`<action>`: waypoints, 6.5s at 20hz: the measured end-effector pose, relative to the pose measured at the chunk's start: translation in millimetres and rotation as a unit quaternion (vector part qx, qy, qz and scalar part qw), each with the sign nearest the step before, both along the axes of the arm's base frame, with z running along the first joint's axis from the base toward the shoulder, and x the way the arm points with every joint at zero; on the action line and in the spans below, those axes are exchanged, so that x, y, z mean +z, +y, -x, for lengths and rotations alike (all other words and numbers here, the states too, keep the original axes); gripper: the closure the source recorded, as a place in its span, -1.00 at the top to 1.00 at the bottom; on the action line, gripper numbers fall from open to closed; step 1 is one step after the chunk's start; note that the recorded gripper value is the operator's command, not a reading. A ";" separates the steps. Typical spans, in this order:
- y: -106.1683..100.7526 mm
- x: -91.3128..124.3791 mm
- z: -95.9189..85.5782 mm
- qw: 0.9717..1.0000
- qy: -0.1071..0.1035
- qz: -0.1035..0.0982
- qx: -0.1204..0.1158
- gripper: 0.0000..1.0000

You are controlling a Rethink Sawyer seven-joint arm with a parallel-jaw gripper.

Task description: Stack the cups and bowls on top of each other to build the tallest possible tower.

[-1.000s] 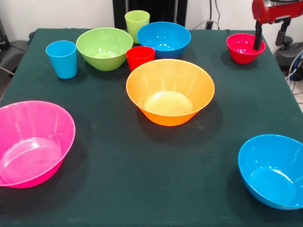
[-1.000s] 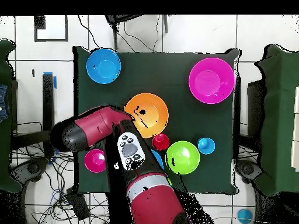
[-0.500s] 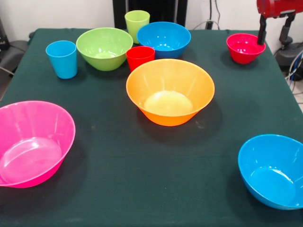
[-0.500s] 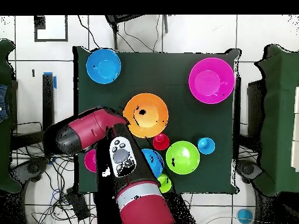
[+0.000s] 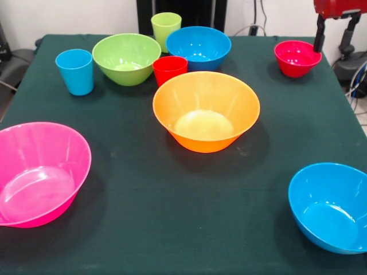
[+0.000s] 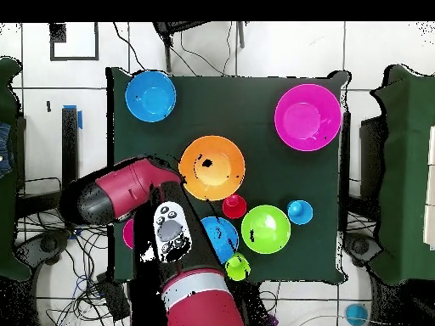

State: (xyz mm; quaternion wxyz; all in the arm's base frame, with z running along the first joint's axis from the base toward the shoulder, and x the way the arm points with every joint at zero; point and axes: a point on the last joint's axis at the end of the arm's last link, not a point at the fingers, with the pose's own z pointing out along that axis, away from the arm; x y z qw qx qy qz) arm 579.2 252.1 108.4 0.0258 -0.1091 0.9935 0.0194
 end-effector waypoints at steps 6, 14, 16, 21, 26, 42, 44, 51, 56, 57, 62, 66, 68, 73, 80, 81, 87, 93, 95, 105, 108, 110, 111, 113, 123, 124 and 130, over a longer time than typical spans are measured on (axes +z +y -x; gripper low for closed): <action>3.5 0.7 -34.3 1.000 0.004 -0.003 -0.020 1.00; 0.3 -5.0 -86.7 0.999 0.018 0.000 -0.048 1.00; -1.3 -8.5 -101.7 0.998 0.020 0.000 -0.055 1.00; -1.8 -19.1 -142.0 0.997 0.013 -0.009 -0.072 1.00; -1.6 -31.7 -184.1 0.995 -0.002 -0.024 -0.093 1.00; -8.5 -52.9 -245.0 0.988 -0.028 -0.072 -0.135 1.00; -12.3 -52.3 -246.5 0.987 -0.028 -0.073 -0.137 1.00; -34.7 -50.8 -253.3 0.986 -0.031 -0.072 -0.150 1.00; -45.4 -50.8 -255.9 0.985 -0.032 -0.071 -0.156 1.00; -47.2 -50.9 -256.3 0.985 -0.032 -0.071 -0.157 1.00; -50.5 -51.3 -256.8 0.985 -0.032 -0.069 -0.157 1.00; -50.8 -51.0 -256.9 0.985 -0.033 -0.068 -0.156 1.00; -51.1 -47.2 -257.5 0.985 -0.034 -0.067 -0.156 1.00; -49.4 -29.6 -258.3 0.986 -0.033 -0.063 -0.152 1.00; -43.3 3.7 -261.1 0.987 -0.038 -0.058 -0.144 1.00; -43.2 6.5 -261.6 0.987 -0.040 -0.058 -0.144 1.00; -42.9 19.9 -263.5 0.987 -0.047 -0.058 -0.142 1.00; -43.1 26.9 -263.0 0.987 -0.050 -0.057 -0.141 1.00; -44.8 25.4 -262.5 0.987 -0.048 -0.057 -0.141 1.00; -65.0 14.7 -264.6 0.986 -0.042 -0.055 -0.153 1.00; -74.4 12.8 -266.1 0.985 -0.042 -0.054 -0.158 1.00; -79.7 12.3 -267.0 0.985 -0.042 -0.053 -0.161 1.00; -83.3 12.0 -267.6 0.984 -0.042 -0.053 -0.162 1.00; -87.8 11.7 -268.4 0.984 -0.042 -0.052 -0.162 1.00; -99.1 3.0 -269.4 0.987 -0.039 -0.047 -0.149 1.00; -99.3 0.5 -268.9 0.988 -0.038 -0.047 -0.146 1.00; -100.9 -8.1 -267.2 0.990 -0.034 -0.047 -0.128 1.00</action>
